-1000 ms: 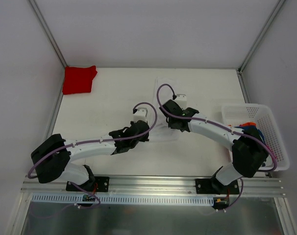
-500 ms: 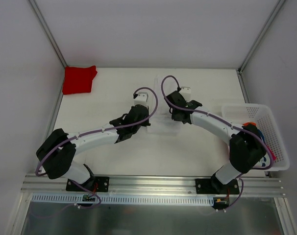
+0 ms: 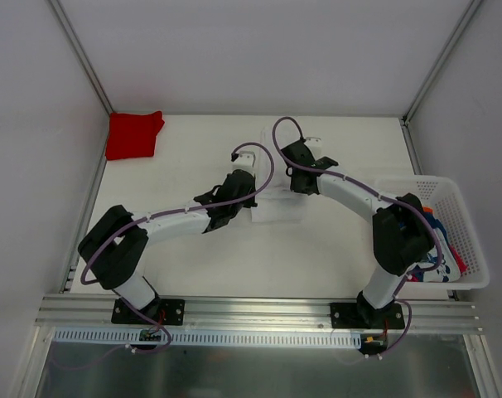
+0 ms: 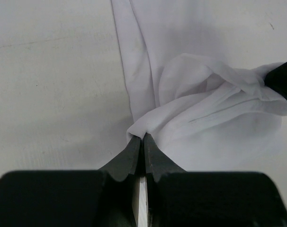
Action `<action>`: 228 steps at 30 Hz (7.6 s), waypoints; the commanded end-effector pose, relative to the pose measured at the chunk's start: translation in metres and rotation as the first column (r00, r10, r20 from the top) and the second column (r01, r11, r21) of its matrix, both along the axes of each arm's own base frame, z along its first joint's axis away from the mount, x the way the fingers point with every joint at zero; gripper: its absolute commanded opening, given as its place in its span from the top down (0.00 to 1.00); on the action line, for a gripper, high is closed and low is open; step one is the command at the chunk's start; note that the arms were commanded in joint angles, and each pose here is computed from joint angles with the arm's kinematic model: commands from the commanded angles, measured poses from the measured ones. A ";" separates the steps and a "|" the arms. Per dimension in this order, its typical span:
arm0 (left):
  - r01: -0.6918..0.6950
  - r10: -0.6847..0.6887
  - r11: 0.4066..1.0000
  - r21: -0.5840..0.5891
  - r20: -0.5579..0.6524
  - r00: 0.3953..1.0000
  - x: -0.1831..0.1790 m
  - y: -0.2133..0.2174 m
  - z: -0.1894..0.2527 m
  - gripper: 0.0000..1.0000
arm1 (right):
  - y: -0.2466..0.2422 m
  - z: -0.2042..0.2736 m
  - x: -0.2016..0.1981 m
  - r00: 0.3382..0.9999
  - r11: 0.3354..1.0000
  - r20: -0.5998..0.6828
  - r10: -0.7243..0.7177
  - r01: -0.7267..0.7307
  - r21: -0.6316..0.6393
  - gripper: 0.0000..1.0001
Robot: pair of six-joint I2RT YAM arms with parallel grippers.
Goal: Fold and stack the t-shirts
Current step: Fold the tshirt
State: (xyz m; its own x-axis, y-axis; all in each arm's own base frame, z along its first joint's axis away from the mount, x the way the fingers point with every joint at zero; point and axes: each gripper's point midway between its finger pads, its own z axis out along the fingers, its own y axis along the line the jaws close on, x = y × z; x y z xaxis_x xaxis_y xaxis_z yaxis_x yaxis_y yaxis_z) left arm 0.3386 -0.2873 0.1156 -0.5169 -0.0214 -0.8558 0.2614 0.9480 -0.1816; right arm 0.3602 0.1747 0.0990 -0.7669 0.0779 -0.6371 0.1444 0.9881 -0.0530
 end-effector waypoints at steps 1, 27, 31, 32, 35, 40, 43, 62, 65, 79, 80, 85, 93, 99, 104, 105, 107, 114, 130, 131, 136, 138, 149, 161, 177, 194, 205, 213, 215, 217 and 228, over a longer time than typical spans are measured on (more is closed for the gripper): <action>0.016 -0.014 0.999 -0.045 0.050 0.999 0.015 -0.013 0.020 1.00 | 0.008 0.019 0.027 0.999 0.999 0.049 0.022 -0.023 0.025 0.99; -0.005 0.009 0.999 -0.037 0.091 0.996 0.078 -0.009 0.024 1.00 | 0.002 0.011 0.091 0.999 0.998 0.039 0.000 -0.003 0.062 0.99; 0.000 0.004 0.999 -0.038 0.109 0.994 0.092 -0.010 0.030 1.00 | -0.005 0.014 0.098 0.999 0.998 0.043 -0.012 0.009 0.069 0.99; 0.000 0.005 0.999 -0.038 0.107 0.994 0.093 -0.010 0.029 1.00 | -0.005 0.010 0.099 0.999 0.998 0.035 -0.010 0.008 0.070 0.99; -0.001 0.005 0.999 -0.042 0.101 0.995 0.098 -0.009 0.024 1.00 | -0.005 0.006 0.103 1.000 0.997 0.027 -0.014 0.012 0.073 0.99; -0.005 0.009 0.999 -0.044 0.079 0.997 0.102 -0.006 0.011 1.00 | -0.001 -0.010 0.108 1.000 0.996 0.003 -0.009 0.009 0.085 1.00; -0.002 0.006 0.999 -0.048 0.070 0.998 0.104 -0.007 0.005 1.00 | 0.001 -0.022 0.111 1.000 0.996 -0.018 -0.009 0.011 0.090 0.99; -0.006 0.008 0.999 -0.047 0.041 0.999 0.119 0.000 -0.019 0.01 | -0.004 -0.038 0.108 0.999 0.995 -0.035 -0.039 0.043 0.094 0.01; -0.001 0.004 0.998 -0.067 0.050 0.999 0.113 0.001 -0.007 0.01 | -0.007 -0.028 0.104 0.999 0.995 -0.021 -0.040 0.041 0.092 0.01; 0.028 -0.002 0.990 -0.135 0.189 0.982 0.047 0.027 0.107 0.01 | -0.043 0.165 0.072 0.966 0.999 0.255 -0.039 0.034 0.022 0.01; 0.032 -0.005 0.989 -0.143 0.190 0.982 0.040 0.027 0.110 0.01 | -0.041 0.169 0.066 0.966 0.999 0.256 -0.029 0.019 0.042 0.01; 0.055 -0.022 0.979 -0.195 0.167 0.986 0.000 0.033 0.110 0.01 | 0.020 0.139 0.037 0.975 0.959 0.208 0.081 -0.133 0.249 0.40; 0.048 -0.023 0.981 -0.189 0.133 0.991 -0.054 0.042 0.091 0.01 | 0.106 0.062 0.054 0.974 0.898 0.036 0.226 -0.222 0.379 0.99; 0.024 -0.002 0.981 -0.190 0.119 0.993 -0.073 0.059 0.081 0.01 | 0.127 0.041 0.074 0.971 0.887 0.021 0.239 -0.227 0.402 0.99; 0.002 0.023 0.981 -0.194 0.125 0.992 -0.081 0.073 0.076 0.01 | 0.131 0.033 0.083 0.969 0.890 0.018 0.247 -0.235 0.390 0.99; 0.001 0.023 0.981 -0.195 0.124 0.992 -0.082 0.074 0.075 0.01 | 0.132 0.034 0.085 0.968 0.891 0.022 0.249 -0.238 0.388 0.99; 0.001 0.022 0.982 -0.188 0.119 0.993 -0.082 0.075 0.073 0.01 | 0.130 0.030 0.087 0.969 0.895 0.018 0.246 -0.234 0.380 0.99; -0.004 0.023 0.985 -0.172 0.108 0.994 -0.084 0.077 0.067 0.01 | 0.120 0.023 0.091 0.973 0.904 0.006 0.232 -0.217 0.369 0.99; -0.025 0.035 0.991 -0.134 0.070 0.997 -0.077 0.072 0.051 0.01 | 0.105 -0.009 0.078 0.979 0.923 -0.041 0.199 -0.173 0.344 1.00; -0.023 0.033 0.991 -0.132 0.069 0.997 -0.078 0.072 0.050 0.01 | 0.107 -0.008 0.081 0.979 0.921 -0.034 0.201 -0.177 0.346 0.99; -0.020 0.030 0.991 -0.131 0.076 0.997 -0.080 0.075 0.050 0.01 | 0.104 -0.017 0.098 0.980 0.923 -0.041 0.197 -0.171 0.345 1.00; -0.022 0.033 0.991 -0.130 0.085 0.996 -0.080 0.077 0.052 0.01 | 0.100 -0.016 0.106 0.981 0.921 -0.037 0.192 -0.167 0.352 0.99; -0.019 0.031 0.992 -0.122 0.097 0.995 -0.078 0.077 0.056 0.01 | 0.069 -0.032 0.163 0.990 0.911 -0.041 0.132 -0.105 0.400 1.00; -0.017 0.021 0.996 -0.089 0.049 0.999 -0.080 0.074 0.035 0.01 | 0.025 0.003 0.245 0.993 0.881 0.109 0.043 -0.089 0.465 0.99; 0.015 -0.011 0.993 -0.113 0.037 0.999 -0.080 0.056 0.036 0.01 | -0.019 0.124 0.130 0.979 0.957 0.199 0.048 -0.102 0.273 0.07; 0.337 -0.369 0.727 -0.598 0.074 0.927 -0.020 -0.024 0.044 0.01 | -0.023 0.008 -0.030 0.999 0.857 0.051 0.016 -0.040 0.514 0.08; 0.302 -0.422 0.579 -0.757 0.038 0.906 0.004 -0.031 0.009 0.04 | -0.010 -0.012 0.000 0.999 0.862 0.005 0.047 -0.043 0.506 0.10; 0.163 -0.247 0.759 -0.630 -0.047 0.968 0.038 -0.009 -0.012 0.04 | -0.014 -0.024 0.024 1.000 0.883 -0.010 0.027 -0.019 0.469 0.10; 0.117 -0.194 0.810 -0.575 -0.074 0.978 0.048 -0.002 -0.019 0.04 | -0.014 -0.030 0.032 0.999 0.885 -0.021 0.024 -0.011 0.465 0.10; 0.106 -0.172 0.827 -0.552 -0.069 0.983 0.057 -0.002 -0.017 0.04 | -0.015 -0.032 0.038 1.000 0.885 -0.023 0.013 -0.001 0.465 0.10; -0.016 -0.057 0.878 -0.479 -0.138 0.989 0.078 0.010 -0.039 0.04 | -0.033 -0.044 0.083 0.998 0.859 -0.030 -0.063 0.070 0.507 0.09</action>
State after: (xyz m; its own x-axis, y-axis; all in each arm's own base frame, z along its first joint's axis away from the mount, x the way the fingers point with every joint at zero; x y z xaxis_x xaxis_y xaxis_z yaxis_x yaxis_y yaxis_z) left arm 0.4027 -0.2809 0.0676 -0.6781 -0.3957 -0.6193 0.2077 0.7051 -0.6780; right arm 0.4138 0.1392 0.0383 -0.7935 0.4072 -0.4523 0.2297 0.8886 0.3971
